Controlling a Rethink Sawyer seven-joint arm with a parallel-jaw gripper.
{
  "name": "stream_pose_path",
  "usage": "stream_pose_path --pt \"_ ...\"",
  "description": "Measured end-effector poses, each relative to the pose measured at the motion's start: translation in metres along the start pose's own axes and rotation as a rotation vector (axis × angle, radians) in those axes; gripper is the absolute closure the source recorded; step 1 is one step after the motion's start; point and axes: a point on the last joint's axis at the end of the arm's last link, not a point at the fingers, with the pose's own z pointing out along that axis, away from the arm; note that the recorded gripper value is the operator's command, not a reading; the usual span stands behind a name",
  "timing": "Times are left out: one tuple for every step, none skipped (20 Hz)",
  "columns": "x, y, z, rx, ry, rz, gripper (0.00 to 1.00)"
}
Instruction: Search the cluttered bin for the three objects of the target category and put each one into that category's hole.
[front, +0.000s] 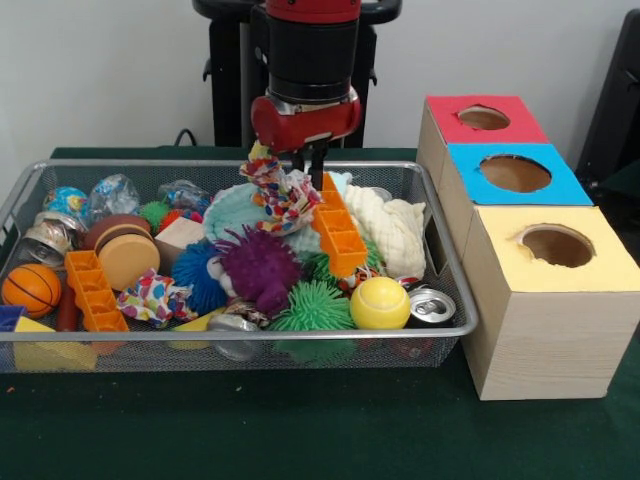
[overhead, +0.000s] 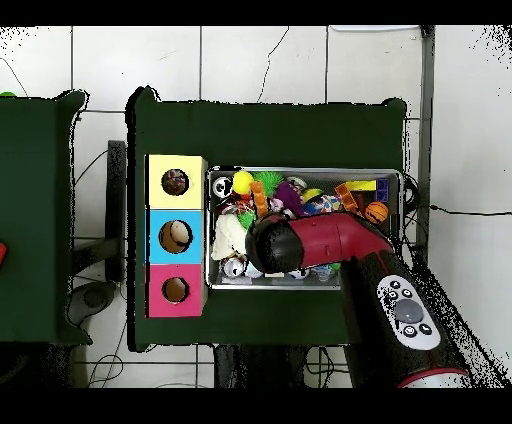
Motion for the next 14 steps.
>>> stream_pose_path --pt "-0.001 0.0019 0.0 -0.001 0.001 0.0 1.0" --pt "-0.0015 0.0028 0.0 -0.001 0.002 -0.002 1.0" --pt "-0.0027 0.0057 -0.0001 -0.001 0.005 -0.005 1.0" --pt "-0.0031 0.0071 0.0001 -0.001 0.006 -0.007 1.0" --pt "-0.0033 0.0084 0.0002 -0.001 0.008 -0.009 1.0" --pt "-0.0036 0.0098 0.0003 -0.001 0.009 -0.012 1.0" --pt "-0.0035 0.0102 0.0004 -0.001 0.01 -0.012 1.0" --pt "-0.0033 0.0104 0.0005 -0.001 0.011 -0.013 1.0" --pt "-0.0026 0.0104 0.0006 -0.001 0.012 -0.012 1.0" --pt "-0.0021 0.0104 0.0007 -0.001 0.013 -0.012 1.0" --pt "-0.0007 0.01 0.0009 0.0 0.016 -0.01 1.0" --pt "0.0 0.0098 0.0011 0.0 0.017 -0.009 1.0" --pt "0.0016 0.0094 0.0013 0.001 0.02 -0.008 1.0" --pt "0.0024 0.0093 0.0014 0.001 0.021 -0.007 1.0"
